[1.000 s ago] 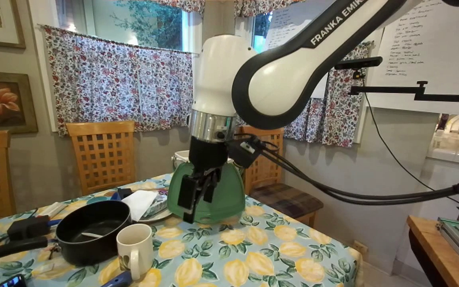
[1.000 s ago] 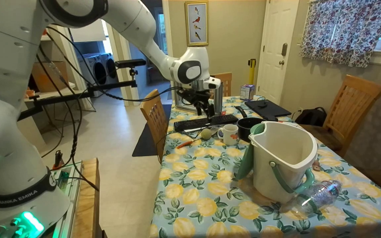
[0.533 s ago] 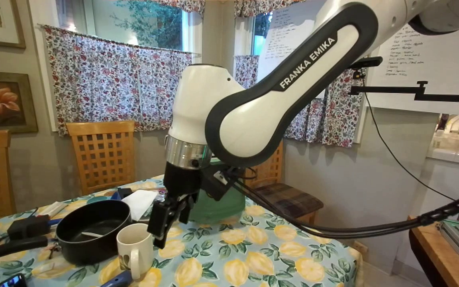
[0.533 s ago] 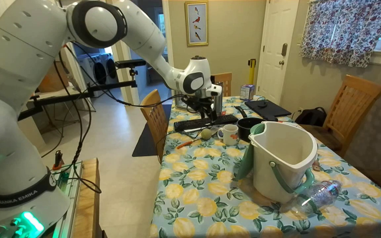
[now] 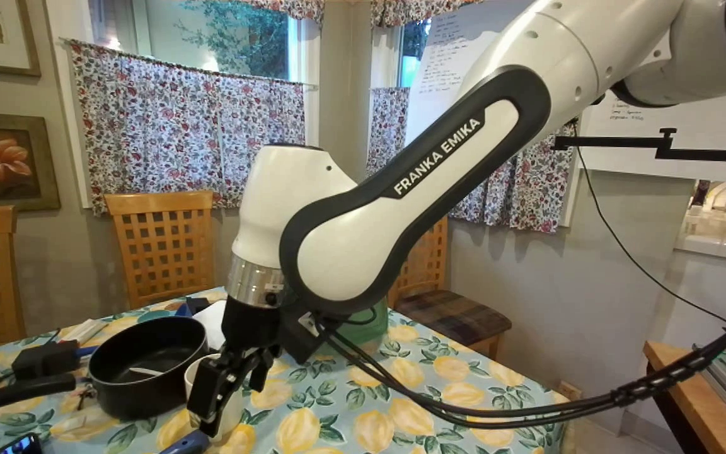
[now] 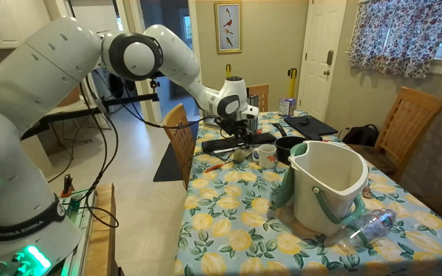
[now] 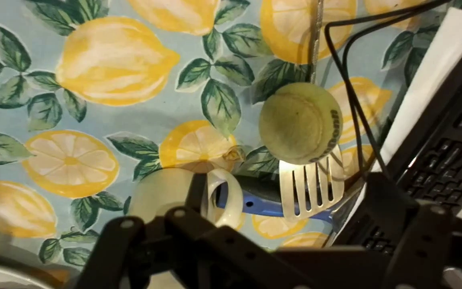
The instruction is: Pick up the circular object and put it inside the white mug
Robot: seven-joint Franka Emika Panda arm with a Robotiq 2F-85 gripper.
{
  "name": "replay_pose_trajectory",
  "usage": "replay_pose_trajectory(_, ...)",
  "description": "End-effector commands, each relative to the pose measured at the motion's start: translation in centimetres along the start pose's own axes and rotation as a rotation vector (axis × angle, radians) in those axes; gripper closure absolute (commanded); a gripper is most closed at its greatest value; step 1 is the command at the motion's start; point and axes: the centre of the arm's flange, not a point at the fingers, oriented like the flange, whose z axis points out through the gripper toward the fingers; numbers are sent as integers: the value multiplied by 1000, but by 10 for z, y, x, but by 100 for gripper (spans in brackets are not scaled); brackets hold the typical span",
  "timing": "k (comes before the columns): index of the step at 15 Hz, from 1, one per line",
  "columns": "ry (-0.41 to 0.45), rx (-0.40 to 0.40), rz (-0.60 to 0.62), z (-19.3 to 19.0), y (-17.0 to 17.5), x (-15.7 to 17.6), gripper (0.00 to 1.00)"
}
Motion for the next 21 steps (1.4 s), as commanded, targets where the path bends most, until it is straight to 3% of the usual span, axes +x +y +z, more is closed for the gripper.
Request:
replay_pose_trajectory(1,-43,57,1,29,-16,21,0)
replay_pose_trajectory(6,-123,58,18,50,-21,20,0)
replay_pose_trajectory(14,-121,71,91,61,-17,31,0)
replay_pose_trajectory(21,-176,30,148,67,-16,33,0)
